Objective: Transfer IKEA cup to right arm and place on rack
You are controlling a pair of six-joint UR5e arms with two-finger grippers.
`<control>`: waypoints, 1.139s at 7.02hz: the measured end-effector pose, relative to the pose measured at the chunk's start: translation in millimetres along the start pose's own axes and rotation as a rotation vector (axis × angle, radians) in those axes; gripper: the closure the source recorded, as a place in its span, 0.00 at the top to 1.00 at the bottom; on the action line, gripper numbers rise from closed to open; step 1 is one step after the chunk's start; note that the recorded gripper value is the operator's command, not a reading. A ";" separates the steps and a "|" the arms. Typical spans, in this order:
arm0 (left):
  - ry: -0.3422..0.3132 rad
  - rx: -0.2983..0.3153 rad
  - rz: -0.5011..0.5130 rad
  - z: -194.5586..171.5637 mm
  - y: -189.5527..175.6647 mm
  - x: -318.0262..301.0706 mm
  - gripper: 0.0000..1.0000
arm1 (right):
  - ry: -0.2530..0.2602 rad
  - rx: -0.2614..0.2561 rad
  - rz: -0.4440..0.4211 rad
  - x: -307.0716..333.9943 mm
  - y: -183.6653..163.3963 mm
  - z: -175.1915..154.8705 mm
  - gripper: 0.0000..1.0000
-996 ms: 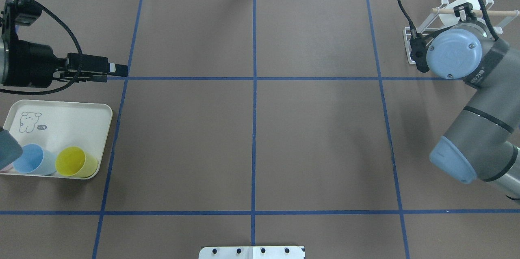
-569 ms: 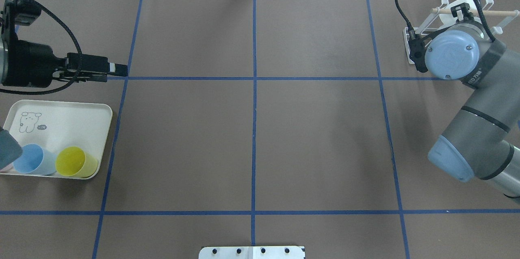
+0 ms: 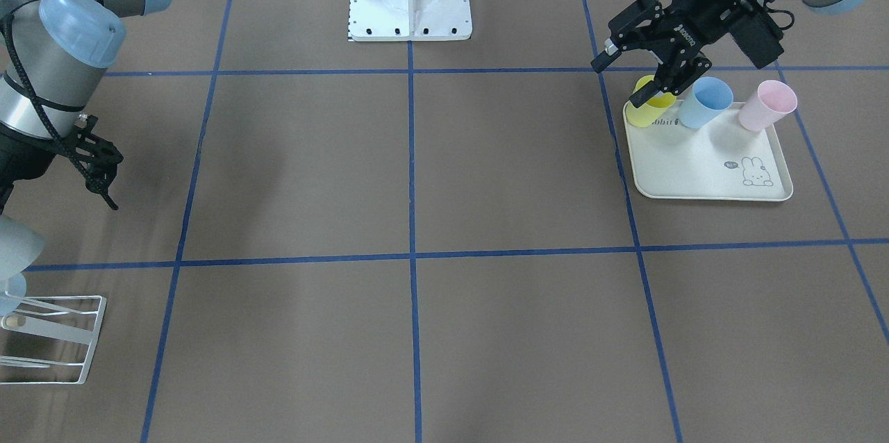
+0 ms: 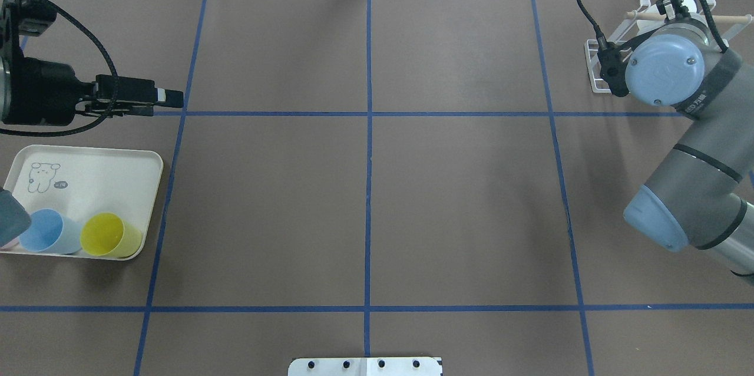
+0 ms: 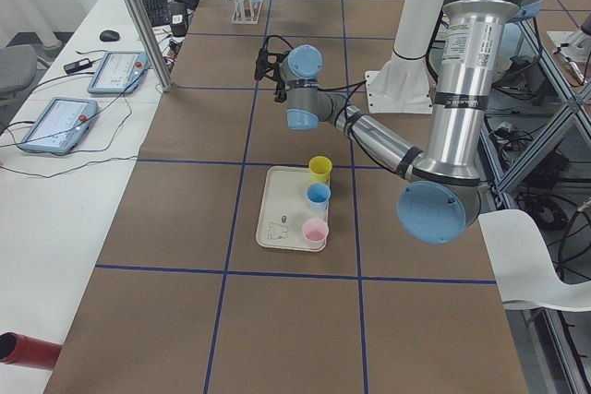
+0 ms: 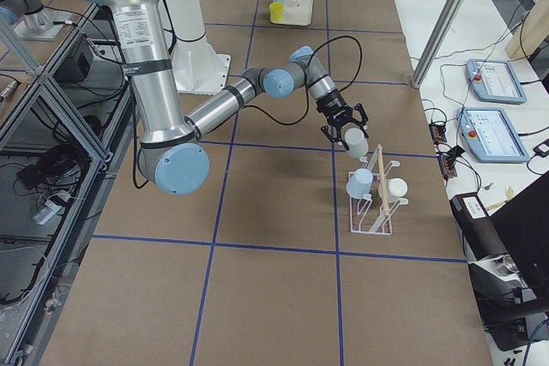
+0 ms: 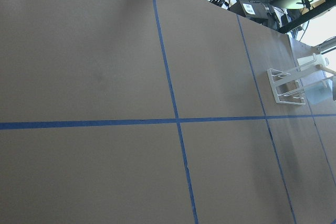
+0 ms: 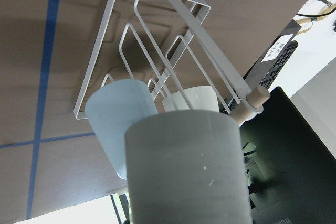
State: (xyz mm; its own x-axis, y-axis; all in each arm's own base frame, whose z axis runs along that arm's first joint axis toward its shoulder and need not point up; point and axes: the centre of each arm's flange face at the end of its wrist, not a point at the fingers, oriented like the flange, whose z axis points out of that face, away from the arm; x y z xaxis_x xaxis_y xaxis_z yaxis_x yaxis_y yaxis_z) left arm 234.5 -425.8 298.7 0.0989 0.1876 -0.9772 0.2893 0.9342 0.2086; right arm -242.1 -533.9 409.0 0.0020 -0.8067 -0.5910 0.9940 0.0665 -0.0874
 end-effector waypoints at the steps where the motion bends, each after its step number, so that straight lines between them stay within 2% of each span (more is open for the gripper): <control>1: -0.001 0.002 0.000 -0.1 0.0 -0.3 1.00 | 0.002 0.000 -0.002 -0.8 -2.4 6.9 0.00; 3: -0.001 0.003 0.000 0.0 0.2 -0.6 1.00 | 0.026 0.013 -0.013 -1.1 -8.1 29.1 0.00; 6: -0.001 0.002 0.000 0.3 0.6 -0.5 1.00 | 0.045 0.019 -0.035 1.1 -6.5 40.0 0.01; 8: -0.001 0.002 0.000 0.2 0.6 -0.5 1.00 | 0.032 0.010 -0.051 -2.2 -10.5 49.2 0.14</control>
State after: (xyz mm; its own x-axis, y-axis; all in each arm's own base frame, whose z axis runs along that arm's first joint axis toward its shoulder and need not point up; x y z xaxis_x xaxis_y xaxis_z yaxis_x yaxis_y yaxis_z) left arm 234.8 -425.4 299.3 0.0995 0.1876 -0.9772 0.2915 0.9335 0.2089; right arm -247.2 -561.7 450.6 -0.0517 -0.7896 -0.6114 0.9937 0.0203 -0.1102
